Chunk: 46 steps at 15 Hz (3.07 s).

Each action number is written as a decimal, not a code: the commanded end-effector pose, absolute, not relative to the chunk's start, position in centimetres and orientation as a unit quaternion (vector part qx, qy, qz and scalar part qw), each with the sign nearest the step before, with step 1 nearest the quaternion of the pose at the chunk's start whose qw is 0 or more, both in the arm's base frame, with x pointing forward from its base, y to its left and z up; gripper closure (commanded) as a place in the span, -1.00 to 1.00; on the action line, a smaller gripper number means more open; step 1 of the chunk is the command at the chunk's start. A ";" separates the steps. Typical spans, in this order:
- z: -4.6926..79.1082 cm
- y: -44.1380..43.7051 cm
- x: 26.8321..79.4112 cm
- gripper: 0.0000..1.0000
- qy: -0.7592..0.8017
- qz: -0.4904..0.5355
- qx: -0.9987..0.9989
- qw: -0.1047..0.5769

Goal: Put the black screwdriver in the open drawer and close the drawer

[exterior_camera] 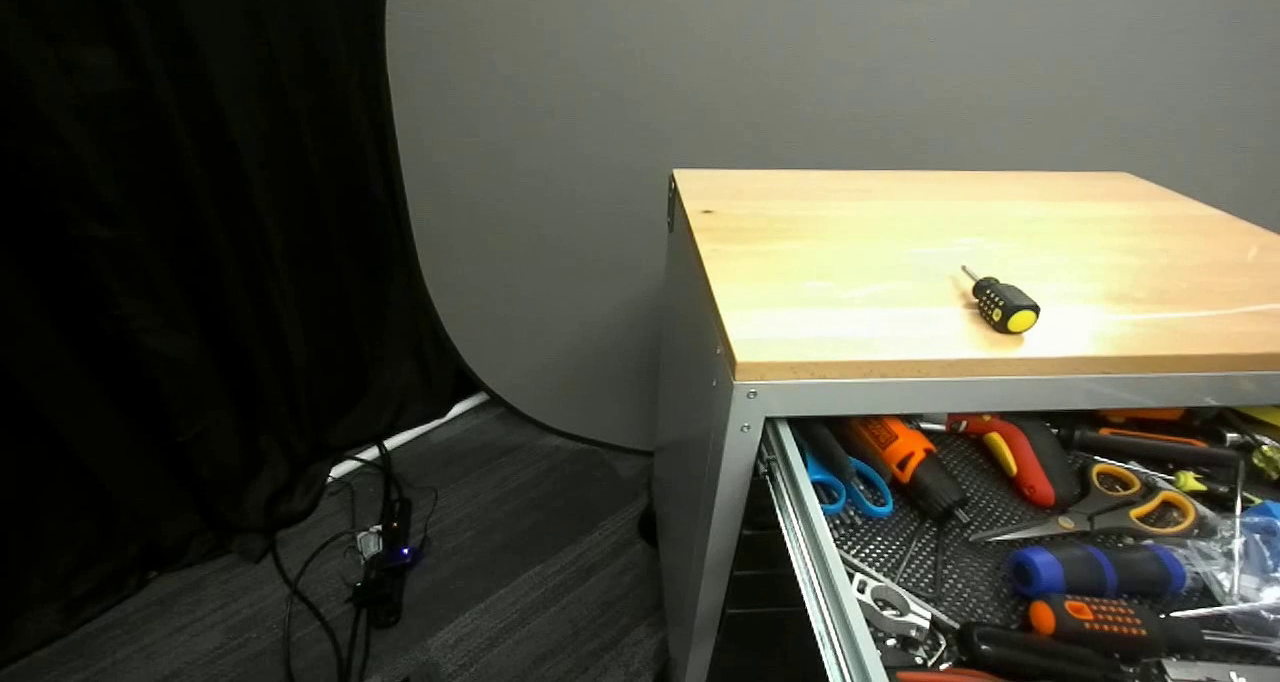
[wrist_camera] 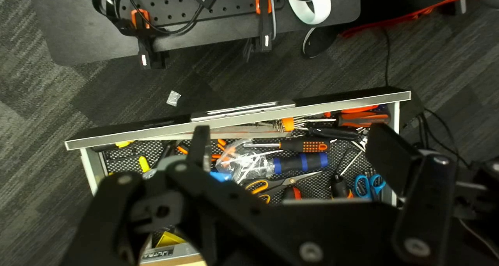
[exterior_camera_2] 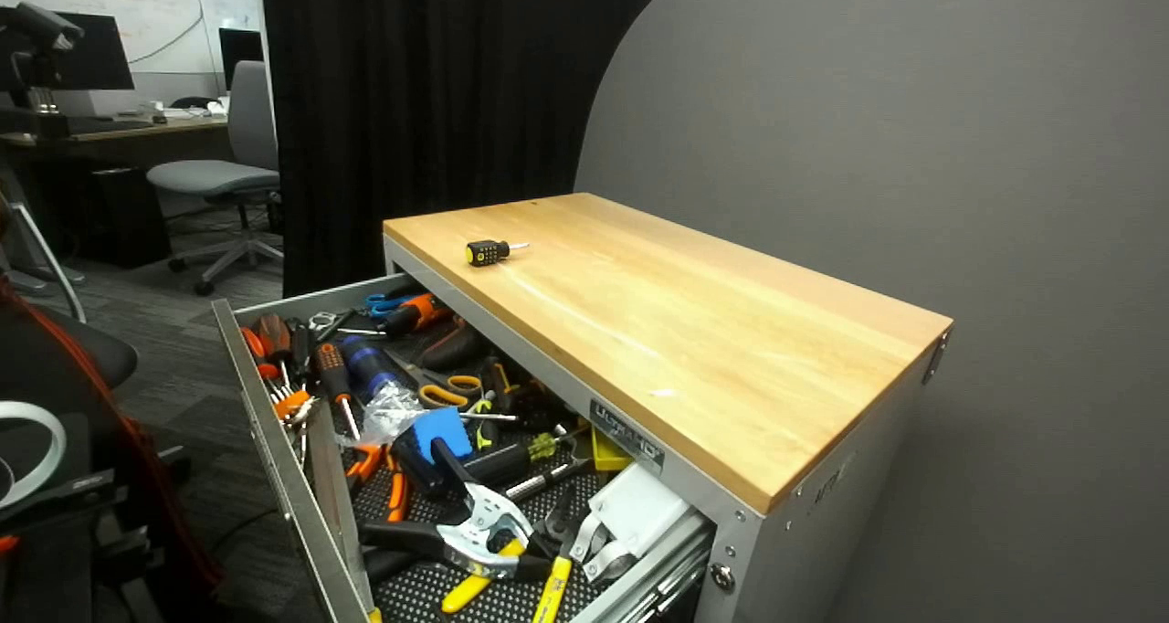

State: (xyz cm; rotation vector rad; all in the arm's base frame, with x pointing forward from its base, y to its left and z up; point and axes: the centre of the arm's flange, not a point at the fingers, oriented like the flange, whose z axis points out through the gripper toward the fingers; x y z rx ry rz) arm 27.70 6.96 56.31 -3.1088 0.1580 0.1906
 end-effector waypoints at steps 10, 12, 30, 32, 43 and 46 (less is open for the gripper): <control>41.8 19.5 47.2 -1.00 -0.021 0.075 -0.997 0.014; 40.1 20.6 49.6 -1.00 -0.027 0.078 -0.996 0.018; 30.4 23.2 62.4 -1.00 -0.006 -0.009 -1.000 0.002; 29.8 23.5 63.2 -1.00 -0.001 -0.036 -0.999 -0.017; 30.0 22.4 64.5 -0.45 0.034 -0.080 -0.993 -0.074; 28.5 22.2 64.4 0.03 0.047 -0.073 -0.994 -0.073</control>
